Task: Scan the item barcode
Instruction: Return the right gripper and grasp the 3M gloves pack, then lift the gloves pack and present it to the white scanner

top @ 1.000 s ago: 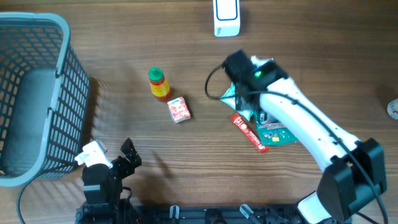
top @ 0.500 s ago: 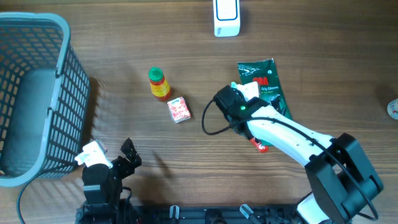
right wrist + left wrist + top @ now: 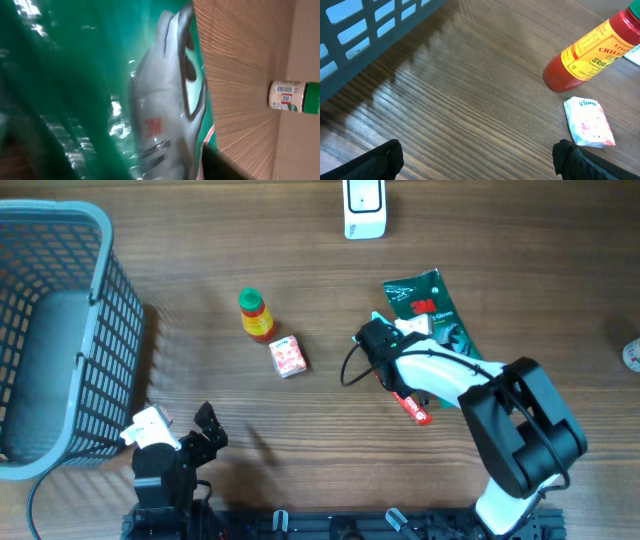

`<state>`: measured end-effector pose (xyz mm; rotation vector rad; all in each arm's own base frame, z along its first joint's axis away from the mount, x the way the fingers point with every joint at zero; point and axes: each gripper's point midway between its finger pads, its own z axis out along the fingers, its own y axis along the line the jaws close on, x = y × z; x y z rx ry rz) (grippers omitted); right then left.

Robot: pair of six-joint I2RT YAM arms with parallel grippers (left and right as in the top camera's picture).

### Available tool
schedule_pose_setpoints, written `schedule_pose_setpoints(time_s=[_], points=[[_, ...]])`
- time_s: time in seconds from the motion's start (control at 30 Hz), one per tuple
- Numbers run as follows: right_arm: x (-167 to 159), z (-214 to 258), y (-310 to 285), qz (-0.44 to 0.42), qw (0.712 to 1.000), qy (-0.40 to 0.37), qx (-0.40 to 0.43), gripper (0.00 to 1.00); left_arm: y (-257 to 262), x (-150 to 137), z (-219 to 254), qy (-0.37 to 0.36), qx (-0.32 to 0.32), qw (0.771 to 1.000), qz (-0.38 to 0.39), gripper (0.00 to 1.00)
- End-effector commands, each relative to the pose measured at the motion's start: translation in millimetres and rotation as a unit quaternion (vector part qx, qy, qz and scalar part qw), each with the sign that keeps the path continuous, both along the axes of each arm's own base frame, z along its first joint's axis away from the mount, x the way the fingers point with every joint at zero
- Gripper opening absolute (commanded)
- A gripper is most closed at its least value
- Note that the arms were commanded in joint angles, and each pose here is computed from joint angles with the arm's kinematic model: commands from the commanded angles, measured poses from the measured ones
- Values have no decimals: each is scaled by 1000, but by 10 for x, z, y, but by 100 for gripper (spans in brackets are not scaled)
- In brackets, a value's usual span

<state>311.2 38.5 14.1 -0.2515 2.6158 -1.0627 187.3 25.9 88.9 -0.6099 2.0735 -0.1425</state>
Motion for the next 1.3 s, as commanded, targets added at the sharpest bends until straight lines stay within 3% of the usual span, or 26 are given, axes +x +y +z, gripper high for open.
schedule_pose_setpoints(time_s=[0.0, 0.1, 0.17, 0.33, 0.37, 0.47, 0.53, 0.7, 0.8, 0.9, 1.03, 1.27], points=[[5, -102, 37, -1, 999, 27, 26, 4, 30, -1, -6, -1, 5, 1000, 7, 100], [24, -53, 378, -5, 990, 58, 129, 4, 30, -1, -6, -1, 5, 1000, 7, 100], [97, 256, 674, 2, 976, 64, 208, 4, 30, -1, -6, -1, 5, 1000, 7, 100], [57, 1091, 884, 23, 949, 60, 309, 4, 30, -1, -6, -1, 5, 1000, 7, 100], [-30, 1270, 967, 53, 928, 74, 362, 4, 30, -1, -6, -1, 5, 1000, 7, 100], [-300, 1646, 1347, 160, 825, 129, 527, 4, 30, -1, -6, -1, 5, 1000, 7, 100], [-443, 1857, 1569, 236, 739, 153, 612, 4, 30, -1, -6, -1, 5, 1000, 7, 100], [-705, 1947, 1943, 358, 567, 164, 724, 4, 30, -1, -6, -1, 5, 1000, 7, 100], [-828, 1944, 2032, 387, 482, 153, 771, 4, 30, -1, -6, -1, 5, 1000, 7, 100], [-888, 1807, 2041, 411, 452, 140, 780, 4, 30, -1, -6, -1, 5, 1000, 7, 100], [-995, 2141, 2043, 409, 348, 154, 829, 4, 30, -1, -6, -1, 5, 1000, 7, 100], [-871, 2286, 2079, 152, 355, 297, 873, 4, 30, -1, -6, -1, 5, 1000, 7, 100]])
